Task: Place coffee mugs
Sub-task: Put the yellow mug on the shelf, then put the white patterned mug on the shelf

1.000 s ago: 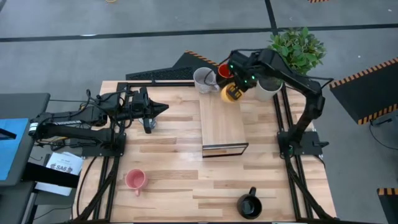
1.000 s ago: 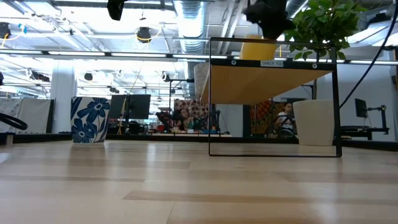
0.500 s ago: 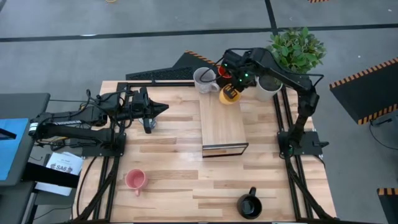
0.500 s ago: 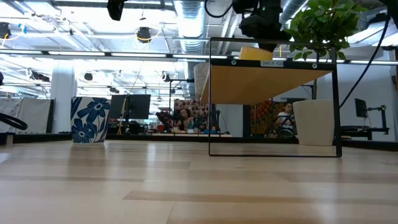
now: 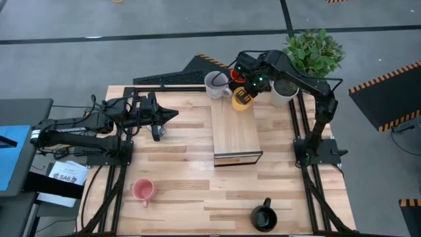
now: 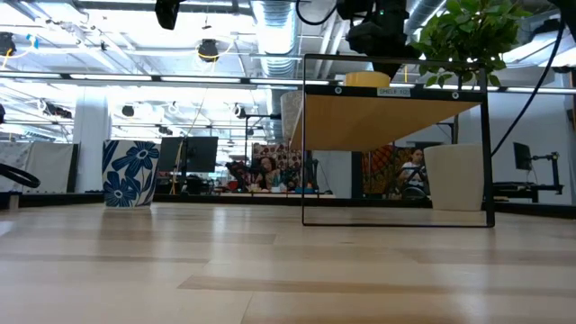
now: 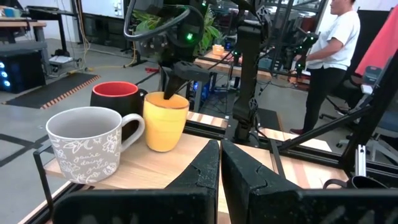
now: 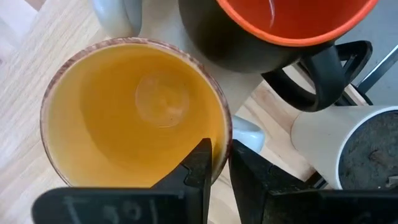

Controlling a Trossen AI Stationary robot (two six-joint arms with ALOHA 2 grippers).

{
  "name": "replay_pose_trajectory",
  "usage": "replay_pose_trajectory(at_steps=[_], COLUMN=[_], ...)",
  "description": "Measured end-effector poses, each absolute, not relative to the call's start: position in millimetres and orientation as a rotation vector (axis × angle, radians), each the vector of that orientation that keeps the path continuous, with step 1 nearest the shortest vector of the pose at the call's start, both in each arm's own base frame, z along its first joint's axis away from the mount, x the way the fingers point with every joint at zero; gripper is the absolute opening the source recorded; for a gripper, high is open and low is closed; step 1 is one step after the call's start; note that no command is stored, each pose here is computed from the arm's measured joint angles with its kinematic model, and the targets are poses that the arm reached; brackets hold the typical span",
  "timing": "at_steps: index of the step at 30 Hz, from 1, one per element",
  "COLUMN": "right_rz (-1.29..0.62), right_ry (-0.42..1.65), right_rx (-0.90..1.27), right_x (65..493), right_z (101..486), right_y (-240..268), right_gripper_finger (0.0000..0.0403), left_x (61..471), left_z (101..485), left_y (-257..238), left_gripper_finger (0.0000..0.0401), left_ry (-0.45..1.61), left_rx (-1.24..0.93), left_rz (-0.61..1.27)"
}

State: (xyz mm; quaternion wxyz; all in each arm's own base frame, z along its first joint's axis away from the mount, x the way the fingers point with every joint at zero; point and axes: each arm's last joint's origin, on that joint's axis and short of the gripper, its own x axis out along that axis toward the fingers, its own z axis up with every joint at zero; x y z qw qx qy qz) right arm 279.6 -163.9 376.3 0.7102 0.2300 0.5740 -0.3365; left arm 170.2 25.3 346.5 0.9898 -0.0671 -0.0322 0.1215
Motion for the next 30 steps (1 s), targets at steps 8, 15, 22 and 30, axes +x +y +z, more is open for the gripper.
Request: replay_pose_trajectory(at_steps=[8,15,22,30], right_rz=[-0.754,-0.754,-0.761,-0.749], right_ry=[1.274,1.270,1.253,1.262], right_rx=[0.508,0.507,0.514,0.495], right_x=[276.5,276.9,278.1,276.3], right_z=[377.0,377.1,377.4,380.4], right_y=[-167.7,-167.7,-168.3,-167.9], right_gripper_finger=[0.0081,0.0085,0.0127,0.0209], left_x=[170.2,170.2,170.2,170.2], left_z=[346.5,346.5,346.5,346.5], left_y=[25.3,25.3,25.3,25.3], left_gripper_finger=[0.0000,0.0000,0.0000,0.0000], left_ry=[-0.065,-0.065,-0.063,-0.060], left_rx=[-0.135,-0.135,-0.126,-0.098], left_rz=[0.244,0.244,0.244,0.245])
